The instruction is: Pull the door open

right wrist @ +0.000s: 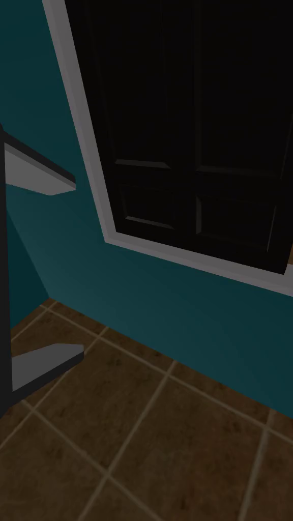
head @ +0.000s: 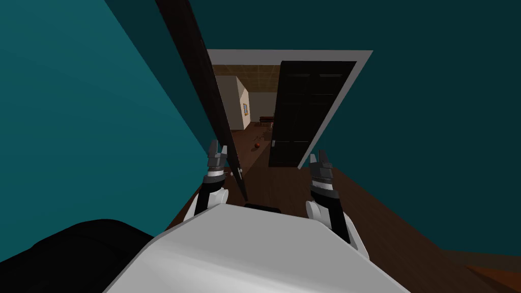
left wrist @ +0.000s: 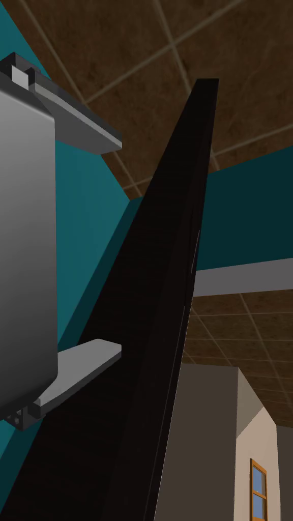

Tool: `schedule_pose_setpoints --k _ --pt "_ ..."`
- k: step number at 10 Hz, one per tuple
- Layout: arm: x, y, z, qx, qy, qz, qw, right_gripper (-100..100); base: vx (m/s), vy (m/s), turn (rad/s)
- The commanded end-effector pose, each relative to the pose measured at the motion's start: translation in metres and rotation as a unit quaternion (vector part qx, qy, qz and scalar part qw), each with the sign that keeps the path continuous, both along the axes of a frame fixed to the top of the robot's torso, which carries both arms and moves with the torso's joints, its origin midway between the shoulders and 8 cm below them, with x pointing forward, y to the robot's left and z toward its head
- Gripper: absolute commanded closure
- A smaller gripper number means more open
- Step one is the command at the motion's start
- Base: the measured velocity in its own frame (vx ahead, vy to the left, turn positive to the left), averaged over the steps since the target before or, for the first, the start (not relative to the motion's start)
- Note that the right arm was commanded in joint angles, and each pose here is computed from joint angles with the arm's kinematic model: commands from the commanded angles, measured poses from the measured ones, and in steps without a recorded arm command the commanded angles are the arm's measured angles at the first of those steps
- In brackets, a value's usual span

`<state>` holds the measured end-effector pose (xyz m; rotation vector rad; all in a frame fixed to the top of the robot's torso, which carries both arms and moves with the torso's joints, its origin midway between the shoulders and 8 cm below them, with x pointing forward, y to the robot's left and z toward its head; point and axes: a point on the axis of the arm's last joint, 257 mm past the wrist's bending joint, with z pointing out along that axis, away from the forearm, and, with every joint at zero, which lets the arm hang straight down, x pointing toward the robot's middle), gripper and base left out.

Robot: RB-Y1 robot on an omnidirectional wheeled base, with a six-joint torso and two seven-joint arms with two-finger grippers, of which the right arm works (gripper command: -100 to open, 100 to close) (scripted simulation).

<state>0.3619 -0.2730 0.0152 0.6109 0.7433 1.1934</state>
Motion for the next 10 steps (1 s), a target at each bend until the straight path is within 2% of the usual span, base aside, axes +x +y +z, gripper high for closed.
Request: schedule_pose_setpoints --k 1,3,10 --pt "0.006 0.001 -0.009 0.002 0.007 0.003 1.0 -100 0.14 -0.024 0.025" --pt "0.011 0.001 -0.017 0.004 0.012 0.006 0.9999 -100 0.069 -0.052 0.002" --pt "0.037 0.004 -0.059 0.014 0.042 0.018 0.9988 -100 0.081 -0.047 0.011"
